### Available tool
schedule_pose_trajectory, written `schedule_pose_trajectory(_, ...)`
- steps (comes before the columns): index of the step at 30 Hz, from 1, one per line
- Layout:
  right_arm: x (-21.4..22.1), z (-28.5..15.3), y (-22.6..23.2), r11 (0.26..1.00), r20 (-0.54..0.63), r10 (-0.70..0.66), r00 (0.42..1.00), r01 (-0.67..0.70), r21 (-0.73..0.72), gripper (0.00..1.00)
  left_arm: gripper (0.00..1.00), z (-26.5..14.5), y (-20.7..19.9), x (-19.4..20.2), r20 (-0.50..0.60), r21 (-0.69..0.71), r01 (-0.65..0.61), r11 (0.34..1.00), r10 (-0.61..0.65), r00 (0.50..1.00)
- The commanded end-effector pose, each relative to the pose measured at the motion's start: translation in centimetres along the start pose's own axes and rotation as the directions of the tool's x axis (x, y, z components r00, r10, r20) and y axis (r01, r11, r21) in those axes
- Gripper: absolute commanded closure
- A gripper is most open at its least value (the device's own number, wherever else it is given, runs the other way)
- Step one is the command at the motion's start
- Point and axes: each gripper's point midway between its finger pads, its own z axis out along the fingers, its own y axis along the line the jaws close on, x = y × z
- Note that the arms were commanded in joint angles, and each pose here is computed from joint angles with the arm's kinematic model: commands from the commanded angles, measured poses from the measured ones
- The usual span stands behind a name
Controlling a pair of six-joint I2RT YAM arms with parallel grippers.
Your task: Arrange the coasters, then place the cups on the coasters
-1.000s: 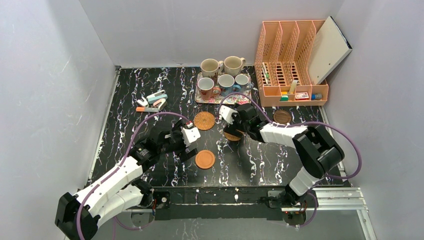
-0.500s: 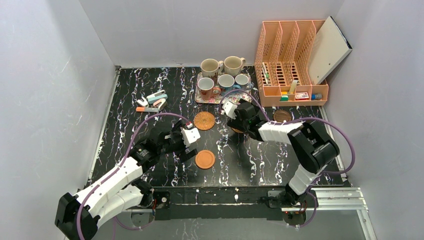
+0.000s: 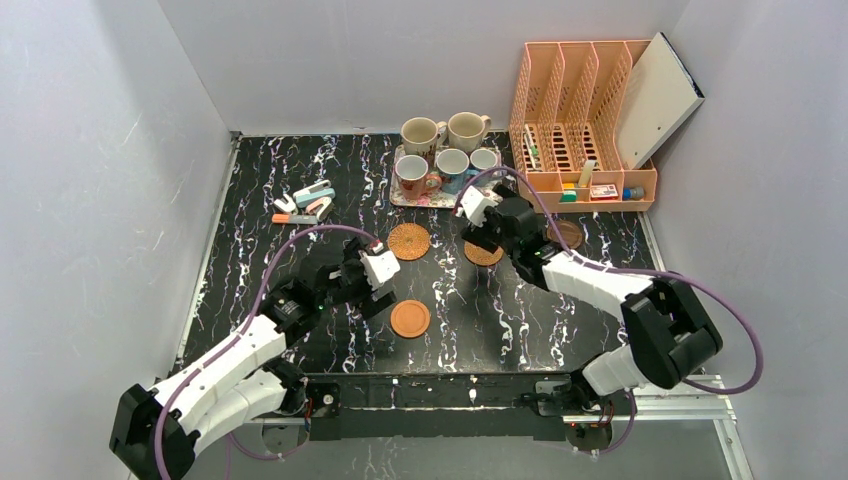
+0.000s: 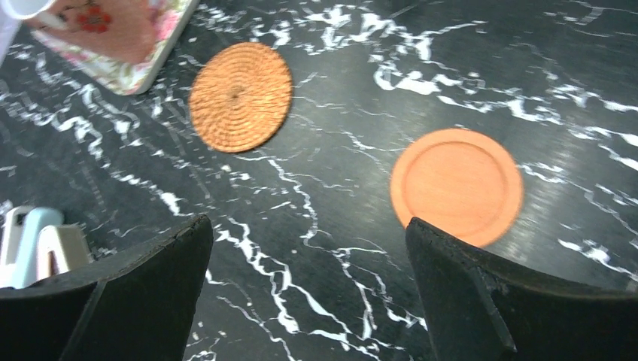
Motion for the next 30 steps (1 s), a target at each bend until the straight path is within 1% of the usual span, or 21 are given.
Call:
schedule_pose_trajectory(1,2.2,1.6,3.1,0.995,-0.069,-0.009,0.998,0.002,-0.102,0.02,0.02,0.4,4.4,0.0,0.006,-0.243,0.042,0.969,-0.041,0.999)
schedule_pose_trajectory(2,2.8,2.0,3.4,0.995,-0.091,-0.016,0.996,0.006,-0.105,0.02,0.02,0.6,5.5,0.4,-0.016,-0.294,0.048,0.955,-0.055,0.998)
schedule_pose_trajectory(3,3.4,2.3,3.8,0.994,-0.112,-0.023,0.993,0.011,-0.11,0.02,0.02,0.9,6.0,0.7,-0.043,-0.314,0.051,0.948,-0.068,0.997)
schedule_pose_trajectory(5,4.1,2.6,4.3,0.992,-0.132,-0.038,0.991,0.021,-0.126,0.02,0.02,1.6,6.0,1.5,-0.093,-0.307,0.051,0.95,-0.083,0.992)
schedule_pose_trajectory(7,4.4,2.7,4.7,0.99,-0.141,-0.049,0.989,0.029,-0.139,0.02,0.02,1.9,5.6,2.2,-0.114,-0.289,0.046,0.956,-0.083,0.99)
schedule_pose_trajectory(15,6.1,3.5,5.0,0.992,-0.2,-0.075,0.977,0.052,-0.119,0.02,0.02,0.8,4.9,1.1,-0.04,-0.27,0.039,0.962,-0.052,0.998)
schedule_pose_trajectory(20,6.5,4.0,4.6,0.994,-0.223,-0.081,0.972,0.063,-0.085,0.02,0.02,1.0,4.5,1.5,-0.052,-0.247,0.033,0.968,-0.047,0.998)
schedule_pose_trajectory(25,5.2,3.4,3.7,0.997,-0.19,-0.054,0.98,0.041,-0.073,0.02,0.02,1.2,4.3,1.9,-0.072,-0.238,0.03,0.971,-0.048,0.996)
schedule_pose_trajectory(26,4.3,3.1,3.2,0.997,-0.168,-0.038,0.985,0.027,-0.068,0.02,0.02,1.2,4.3,1.8,-0.072,-0.238,0.029,0.971,-0.047,0.996)
schedule_pose_trajectory(30,0.5,1.0,1.0,0.998,-0.046,0.034,0.998,-0.036,-0.045,0.02,0.02,1.5,3.0,1.4,-0.059,-0.156,0.023,0.987,-0.033,0.998)
